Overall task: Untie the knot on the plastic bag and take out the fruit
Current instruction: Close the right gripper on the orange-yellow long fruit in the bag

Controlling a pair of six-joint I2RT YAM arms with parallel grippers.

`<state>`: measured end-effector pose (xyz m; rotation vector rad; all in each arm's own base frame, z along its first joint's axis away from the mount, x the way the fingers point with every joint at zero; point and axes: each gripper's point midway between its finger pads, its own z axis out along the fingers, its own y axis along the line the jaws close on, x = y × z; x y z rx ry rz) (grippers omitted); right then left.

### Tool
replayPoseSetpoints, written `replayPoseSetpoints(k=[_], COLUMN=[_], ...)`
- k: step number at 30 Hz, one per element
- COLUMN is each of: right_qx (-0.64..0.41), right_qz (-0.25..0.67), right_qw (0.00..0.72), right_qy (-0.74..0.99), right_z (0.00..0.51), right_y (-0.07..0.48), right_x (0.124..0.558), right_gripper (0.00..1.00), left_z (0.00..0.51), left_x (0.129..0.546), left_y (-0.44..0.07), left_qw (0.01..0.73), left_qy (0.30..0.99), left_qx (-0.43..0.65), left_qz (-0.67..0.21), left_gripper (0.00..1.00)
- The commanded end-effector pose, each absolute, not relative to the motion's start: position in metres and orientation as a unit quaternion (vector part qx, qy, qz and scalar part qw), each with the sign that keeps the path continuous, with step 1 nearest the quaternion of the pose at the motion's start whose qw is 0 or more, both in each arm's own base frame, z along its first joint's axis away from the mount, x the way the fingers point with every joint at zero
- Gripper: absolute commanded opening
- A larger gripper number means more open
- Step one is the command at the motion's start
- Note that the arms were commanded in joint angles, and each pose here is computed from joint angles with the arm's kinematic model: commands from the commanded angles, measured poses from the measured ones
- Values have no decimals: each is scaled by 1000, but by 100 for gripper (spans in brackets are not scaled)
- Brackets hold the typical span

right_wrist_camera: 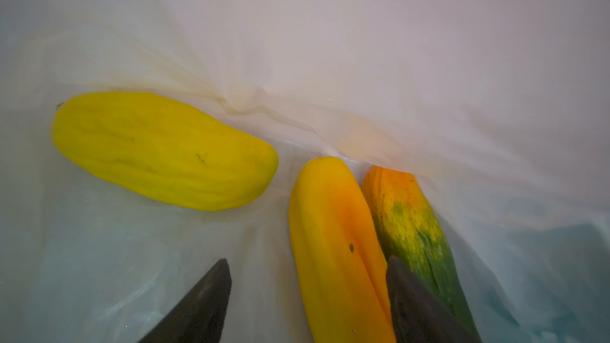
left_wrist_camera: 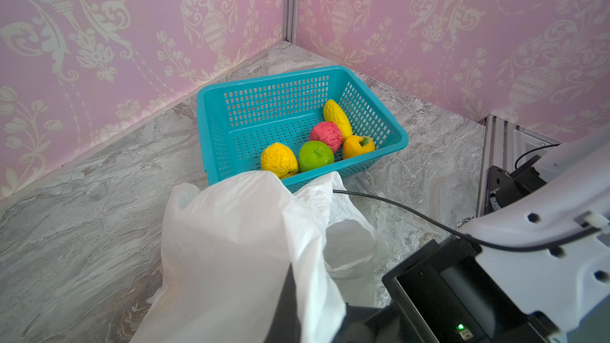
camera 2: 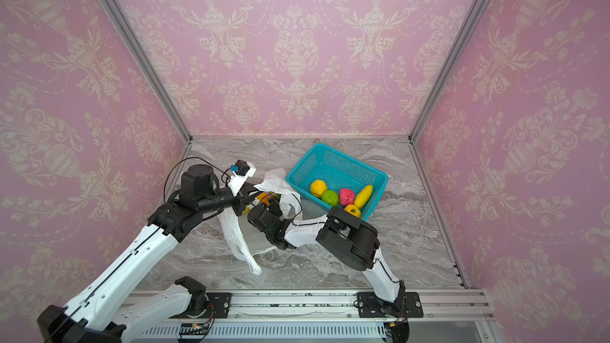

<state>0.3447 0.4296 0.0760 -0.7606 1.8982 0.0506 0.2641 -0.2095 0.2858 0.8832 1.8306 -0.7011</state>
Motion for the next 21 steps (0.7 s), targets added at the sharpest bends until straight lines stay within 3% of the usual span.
replayPoseSetpoints(k=[1, 12, 17, 21], right_qx=[-297, -272, -275, -278], right_qz=[-6, -35, -25, -25], right_qw=[504, 477, 460, 445], right_qy=[811, 835, 844, 851], right_z=[66, 53, 46, 38], right_y=[418, 404, 409, 414], right_x=[354, 374, 376, 379], right_gripper=[79, 84, 73, 73], left_z=[289, 289, 289, 289], left_x=[263, 262, 262, 262], left_y=[-207, -207, -207, -207], left_qw=[484, 483, 483, 483], left_qy=[745, 745, 746, 745], left_qx=[358, 358, 358, 359], left_qz=[-287, -288, -286, -287], left_gripper=[0, 0, 0, 0])
